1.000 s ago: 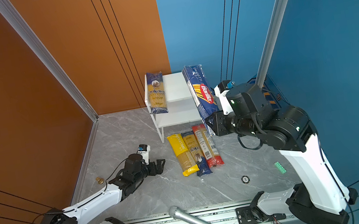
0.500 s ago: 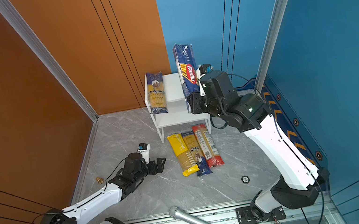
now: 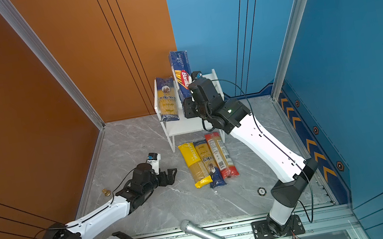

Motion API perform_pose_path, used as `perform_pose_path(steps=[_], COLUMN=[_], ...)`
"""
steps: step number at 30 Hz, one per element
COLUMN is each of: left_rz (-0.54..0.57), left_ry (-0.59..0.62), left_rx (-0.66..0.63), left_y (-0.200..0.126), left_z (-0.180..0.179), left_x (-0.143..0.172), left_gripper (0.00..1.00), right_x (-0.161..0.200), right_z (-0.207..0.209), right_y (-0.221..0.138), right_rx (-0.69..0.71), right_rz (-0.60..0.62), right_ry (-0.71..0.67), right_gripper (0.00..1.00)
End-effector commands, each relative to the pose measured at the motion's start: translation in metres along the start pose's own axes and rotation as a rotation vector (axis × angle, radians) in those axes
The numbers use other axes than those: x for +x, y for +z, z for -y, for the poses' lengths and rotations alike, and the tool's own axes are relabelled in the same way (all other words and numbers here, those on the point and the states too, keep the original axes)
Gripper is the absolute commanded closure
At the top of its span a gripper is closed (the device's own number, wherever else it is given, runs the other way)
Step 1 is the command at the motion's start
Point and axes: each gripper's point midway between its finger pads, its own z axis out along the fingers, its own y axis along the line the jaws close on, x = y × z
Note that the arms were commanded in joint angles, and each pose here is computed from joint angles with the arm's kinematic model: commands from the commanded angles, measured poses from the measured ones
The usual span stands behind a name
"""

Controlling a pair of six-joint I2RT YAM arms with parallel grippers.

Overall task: Arrange pasta packages on shelves
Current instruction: Place the pasta box on the shelf.

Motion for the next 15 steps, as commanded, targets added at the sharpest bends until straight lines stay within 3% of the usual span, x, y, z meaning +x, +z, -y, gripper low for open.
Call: perform_pose_path(steps=[1, 15], left_rz=[0.018, 0.007], left_ry=[0.013, 0.022], left_rx=[-0.01, -0.017], left_y=[-0.004, -0.003], left_z=[0.002, 0.001], left_x=[-0.008, -0.005], left_gripper=[0.02, 0.02], right_x=[-0.061, -0.045], right_z=[-0.012, 0.001], right_y=[-0.021, 0.006], right_rx=[-0.025, 0.074], right_rz=[0.247, 0.215], right_ry=[0.024, -0.006], right_gripper=[1.0, 1.0])
